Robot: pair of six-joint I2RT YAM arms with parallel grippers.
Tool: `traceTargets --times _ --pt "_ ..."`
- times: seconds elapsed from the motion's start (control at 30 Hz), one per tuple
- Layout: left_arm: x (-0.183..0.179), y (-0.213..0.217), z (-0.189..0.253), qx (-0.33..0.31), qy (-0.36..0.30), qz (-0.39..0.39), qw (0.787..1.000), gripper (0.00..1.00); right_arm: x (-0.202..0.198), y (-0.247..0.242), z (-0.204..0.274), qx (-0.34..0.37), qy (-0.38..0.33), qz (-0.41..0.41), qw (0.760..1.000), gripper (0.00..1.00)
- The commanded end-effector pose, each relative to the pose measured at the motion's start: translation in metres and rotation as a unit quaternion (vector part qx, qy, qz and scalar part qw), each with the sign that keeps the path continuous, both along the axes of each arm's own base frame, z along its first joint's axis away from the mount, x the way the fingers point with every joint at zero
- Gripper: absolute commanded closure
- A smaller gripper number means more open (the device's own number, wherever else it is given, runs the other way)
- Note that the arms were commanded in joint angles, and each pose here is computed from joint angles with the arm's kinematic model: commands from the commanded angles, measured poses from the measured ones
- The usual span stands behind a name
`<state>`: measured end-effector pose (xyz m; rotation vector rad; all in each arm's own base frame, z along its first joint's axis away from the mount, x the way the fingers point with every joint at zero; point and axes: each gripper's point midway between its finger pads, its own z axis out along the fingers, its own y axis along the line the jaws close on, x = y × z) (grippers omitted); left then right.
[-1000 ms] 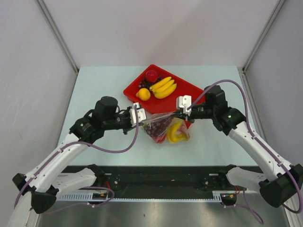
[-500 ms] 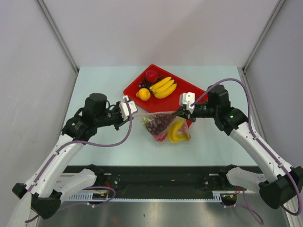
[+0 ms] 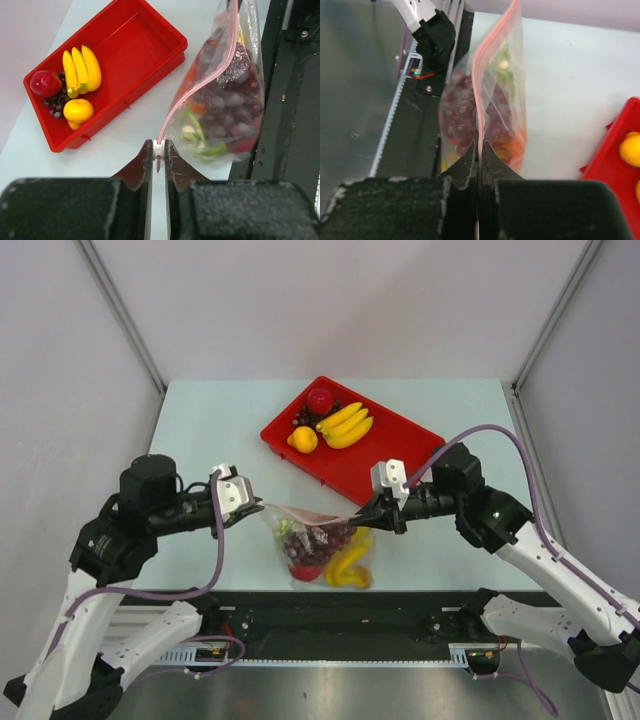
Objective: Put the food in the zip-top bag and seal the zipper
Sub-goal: Zip the zipper food storage bag at the center of the board, then place the zipper food storage bag at the center of the board.
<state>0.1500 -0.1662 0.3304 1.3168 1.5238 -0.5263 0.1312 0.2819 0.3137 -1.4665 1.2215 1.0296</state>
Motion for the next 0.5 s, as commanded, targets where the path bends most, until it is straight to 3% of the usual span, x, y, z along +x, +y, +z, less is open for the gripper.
traceTargets --times 0.0,0.17,0.27,0.47 --pt "0.004 -0.002 -0.016 0.012 0.030 0.003 0.999 1.00 0.013 0.011 0.007 0.017 0.051 -0.031 0.998 1.00" --pt "0.070 -0.010 -0.043 0.022 0.000 0.076 0.997 1.00 0.087 0.009 -0.051 -0.026 0.108 -0.102 0.989 1.00" --pt "0.106 -0.019 -0.080 0.039 0.030 0.105 0.993 1.00 0.134 0.003 -0.082 -0.036 0.126 -0.138 0.982 1.00" --pt "0.166 -0.039 -0.112 0.043 0.036 0.142 0.988 1.00 0.184 -0.011 -0.128 -0.056 0.153 -0.192 0.968 1.00"
